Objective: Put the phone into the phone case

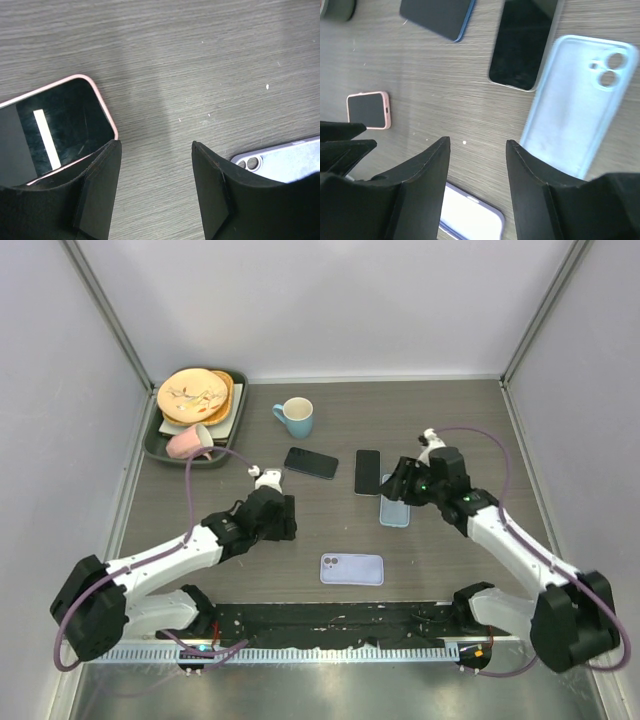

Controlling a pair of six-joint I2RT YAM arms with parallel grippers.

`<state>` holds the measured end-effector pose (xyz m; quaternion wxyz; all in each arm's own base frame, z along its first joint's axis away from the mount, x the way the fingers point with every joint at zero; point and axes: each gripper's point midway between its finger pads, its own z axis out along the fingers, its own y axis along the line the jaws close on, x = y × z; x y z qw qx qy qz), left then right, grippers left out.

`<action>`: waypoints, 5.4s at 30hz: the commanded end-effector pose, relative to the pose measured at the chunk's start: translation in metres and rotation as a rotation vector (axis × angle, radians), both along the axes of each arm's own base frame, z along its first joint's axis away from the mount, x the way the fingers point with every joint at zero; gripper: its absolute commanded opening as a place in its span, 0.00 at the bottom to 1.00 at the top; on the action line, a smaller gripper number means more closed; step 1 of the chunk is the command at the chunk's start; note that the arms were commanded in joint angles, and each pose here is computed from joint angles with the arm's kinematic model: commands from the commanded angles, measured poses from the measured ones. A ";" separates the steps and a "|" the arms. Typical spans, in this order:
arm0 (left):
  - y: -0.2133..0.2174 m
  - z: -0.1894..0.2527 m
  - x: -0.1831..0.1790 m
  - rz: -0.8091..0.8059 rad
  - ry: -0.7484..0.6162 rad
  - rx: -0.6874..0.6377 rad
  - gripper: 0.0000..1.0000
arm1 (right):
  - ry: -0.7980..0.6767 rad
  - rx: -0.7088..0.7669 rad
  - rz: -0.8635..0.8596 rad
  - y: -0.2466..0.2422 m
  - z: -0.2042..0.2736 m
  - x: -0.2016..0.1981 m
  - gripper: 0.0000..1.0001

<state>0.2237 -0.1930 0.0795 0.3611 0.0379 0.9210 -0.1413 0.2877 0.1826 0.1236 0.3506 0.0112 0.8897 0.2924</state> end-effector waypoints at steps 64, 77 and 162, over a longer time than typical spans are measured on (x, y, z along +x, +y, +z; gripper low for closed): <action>-0.116 -0.033 -0.027 -0.298 0.145 0.021 0.00 | 0.097 0.032 -0.135 -0.045 -0.024 -0.016 0.55; -0.103 -0.026 0.015 -0.213 0.130 0.022 0.00 | 0.091 0.042 -0.117 -0.043 -0.024 -0.017 0.56; 0.014 0.018 0.094 0.033 0.088 -0.420 0.71 | 0.010 0.114 -0.020 -0.020 -0.011 0.006 0.85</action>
